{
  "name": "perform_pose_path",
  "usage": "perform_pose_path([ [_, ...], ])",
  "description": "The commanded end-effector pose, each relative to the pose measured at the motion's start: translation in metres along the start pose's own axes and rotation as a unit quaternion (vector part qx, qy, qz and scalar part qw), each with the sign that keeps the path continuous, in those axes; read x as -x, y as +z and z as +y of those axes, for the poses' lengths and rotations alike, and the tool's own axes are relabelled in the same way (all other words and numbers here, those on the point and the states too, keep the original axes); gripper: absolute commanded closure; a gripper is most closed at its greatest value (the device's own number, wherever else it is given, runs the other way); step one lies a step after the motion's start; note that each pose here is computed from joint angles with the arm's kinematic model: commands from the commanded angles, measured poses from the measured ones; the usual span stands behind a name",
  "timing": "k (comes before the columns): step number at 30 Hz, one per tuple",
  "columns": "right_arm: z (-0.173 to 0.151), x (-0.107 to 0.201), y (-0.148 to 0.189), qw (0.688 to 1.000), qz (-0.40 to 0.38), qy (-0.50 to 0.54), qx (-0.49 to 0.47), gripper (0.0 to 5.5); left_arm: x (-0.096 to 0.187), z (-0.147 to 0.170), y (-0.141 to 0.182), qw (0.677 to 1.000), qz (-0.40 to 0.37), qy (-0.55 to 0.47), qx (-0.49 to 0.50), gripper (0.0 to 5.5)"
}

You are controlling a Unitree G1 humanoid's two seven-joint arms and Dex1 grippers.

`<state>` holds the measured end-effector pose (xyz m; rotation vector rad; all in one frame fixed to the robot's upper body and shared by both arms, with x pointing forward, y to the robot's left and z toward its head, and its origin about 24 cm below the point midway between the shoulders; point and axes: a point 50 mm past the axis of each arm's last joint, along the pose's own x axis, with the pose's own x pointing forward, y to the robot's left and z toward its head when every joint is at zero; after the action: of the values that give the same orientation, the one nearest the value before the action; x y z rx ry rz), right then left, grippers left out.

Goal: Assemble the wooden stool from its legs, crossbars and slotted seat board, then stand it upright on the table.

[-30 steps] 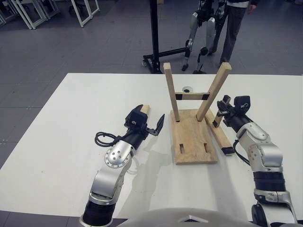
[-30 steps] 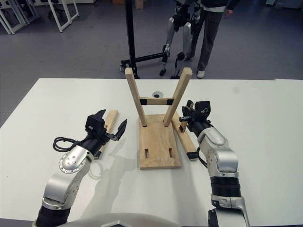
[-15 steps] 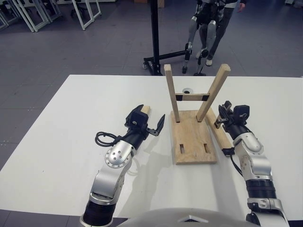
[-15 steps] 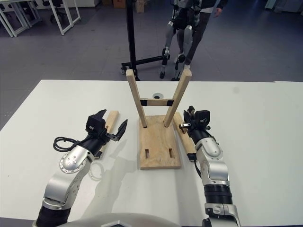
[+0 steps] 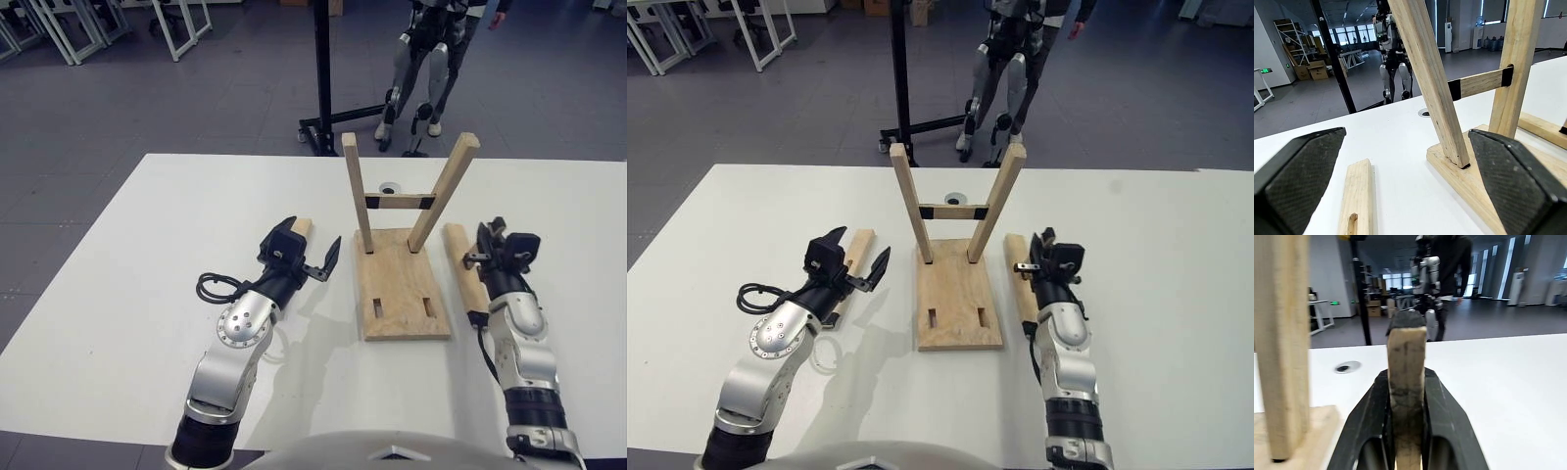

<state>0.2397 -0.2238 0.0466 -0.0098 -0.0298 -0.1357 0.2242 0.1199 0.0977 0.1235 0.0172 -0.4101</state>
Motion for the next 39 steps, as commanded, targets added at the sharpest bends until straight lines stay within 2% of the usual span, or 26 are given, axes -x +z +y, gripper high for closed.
perform_pose_path([
  [1,0.005,0.020,-0.010,0.997,0.064,-0.013,0.032,5.10,-0.001,0.002,-0.002,1.000,0.009,-0.001,-0.004,0.87],
  [12,0.005,0.004,0.018,0.998,0.022,-0.026,0.045,5.10,-0.002,0.001,-0.003,1.000,0.011,-0.002,-0.003,0.87],
  [18,0.004,0.001,0.020,0.998,0.018,-0.029,0.043,5.10,-0.002,0.000,-0.003,1.000,0.011,-0.001,-0.002,0.87],
  [19,0.004,0.001,0.020,0.999,0.018,-0.029,0.043,4.73,-0.002,-0.001,-0.003,1.000,0.011,-0.001,-0.002,0.87],
  [29,0.005,-0.004,0.031,0.999,0.010,-0.029,0.039,2.79,-0.003,-0.002,-0.002,1.000,0.008,0.002,-0.001,0.87],
  [33,0.003,-0.009,0.048,0.998,0.000,-0.053,0.035,2.79,-0.002,-0.003,-0.003,1.000,0.009,0.002,-0.001,0.87],
  [39,0.008,-0.020,0.099,0.996,-0.034,-0.071,0.036,2.79,-0.002,-0.004,-0.003,1.000,0.009,0.006,0.000,0.87],
])
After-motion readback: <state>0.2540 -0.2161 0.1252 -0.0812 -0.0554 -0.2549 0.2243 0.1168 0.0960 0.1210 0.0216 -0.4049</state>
